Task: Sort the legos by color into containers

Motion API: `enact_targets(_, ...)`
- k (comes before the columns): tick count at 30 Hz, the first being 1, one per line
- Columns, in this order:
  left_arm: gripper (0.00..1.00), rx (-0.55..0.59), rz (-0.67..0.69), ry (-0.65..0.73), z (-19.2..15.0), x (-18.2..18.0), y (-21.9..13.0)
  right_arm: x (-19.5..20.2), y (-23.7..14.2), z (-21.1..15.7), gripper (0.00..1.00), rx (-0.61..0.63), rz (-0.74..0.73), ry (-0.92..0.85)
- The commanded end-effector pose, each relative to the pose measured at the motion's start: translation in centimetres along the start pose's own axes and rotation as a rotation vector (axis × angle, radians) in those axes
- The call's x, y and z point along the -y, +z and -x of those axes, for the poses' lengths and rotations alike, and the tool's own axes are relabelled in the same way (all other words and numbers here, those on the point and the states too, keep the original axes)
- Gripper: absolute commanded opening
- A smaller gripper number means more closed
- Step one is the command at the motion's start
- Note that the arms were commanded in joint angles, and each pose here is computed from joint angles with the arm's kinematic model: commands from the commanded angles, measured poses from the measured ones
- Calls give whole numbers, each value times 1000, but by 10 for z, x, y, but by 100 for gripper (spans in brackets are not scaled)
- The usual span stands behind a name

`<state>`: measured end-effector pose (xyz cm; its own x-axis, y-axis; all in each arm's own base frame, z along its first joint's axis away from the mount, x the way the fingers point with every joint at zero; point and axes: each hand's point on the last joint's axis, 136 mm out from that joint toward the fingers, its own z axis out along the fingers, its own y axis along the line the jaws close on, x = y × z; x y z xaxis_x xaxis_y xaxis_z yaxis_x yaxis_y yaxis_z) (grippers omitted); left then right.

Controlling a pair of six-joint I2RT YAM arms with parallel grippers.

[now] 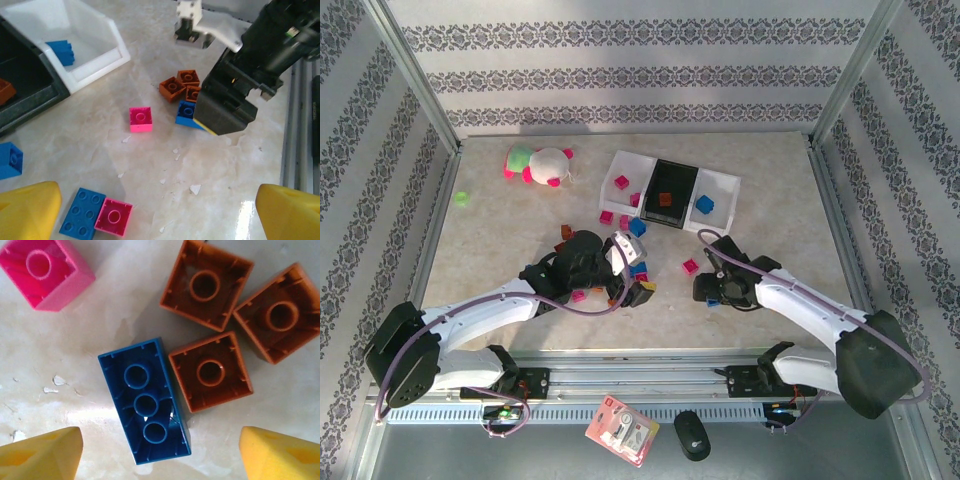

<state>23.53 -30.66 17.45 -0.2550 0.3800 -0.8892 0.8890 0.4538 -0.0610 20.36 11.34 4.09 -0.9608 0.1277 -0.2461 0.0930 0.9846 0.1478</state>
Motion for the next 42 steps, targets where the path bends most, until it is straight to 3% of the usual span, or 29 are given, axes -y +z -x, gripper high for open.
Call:
enact_targets(1, 99, 66, -69, 85, 13, 15, 1, -11, 10, -1, 77, -10, 35, 25)
enact_targets(15, 99, 71, -68, 106, 9, 16, 1, -19, 18, 4, 35, -34, 8, -2)
enact_targets(22, 99, 109, -14, 96, 11, 8, 1, -44, -11, 22, 33, 39, 105, -24)
enact_targets(30, 99, 123, 1, 80, 8, 5, 1, -56, -42, 105, 33, 227, 126, -48)
enact_targets(42, 99, 127, 32, 40, 5, -2, 6, -27, -19, 221, 35, 309, -13, -26)
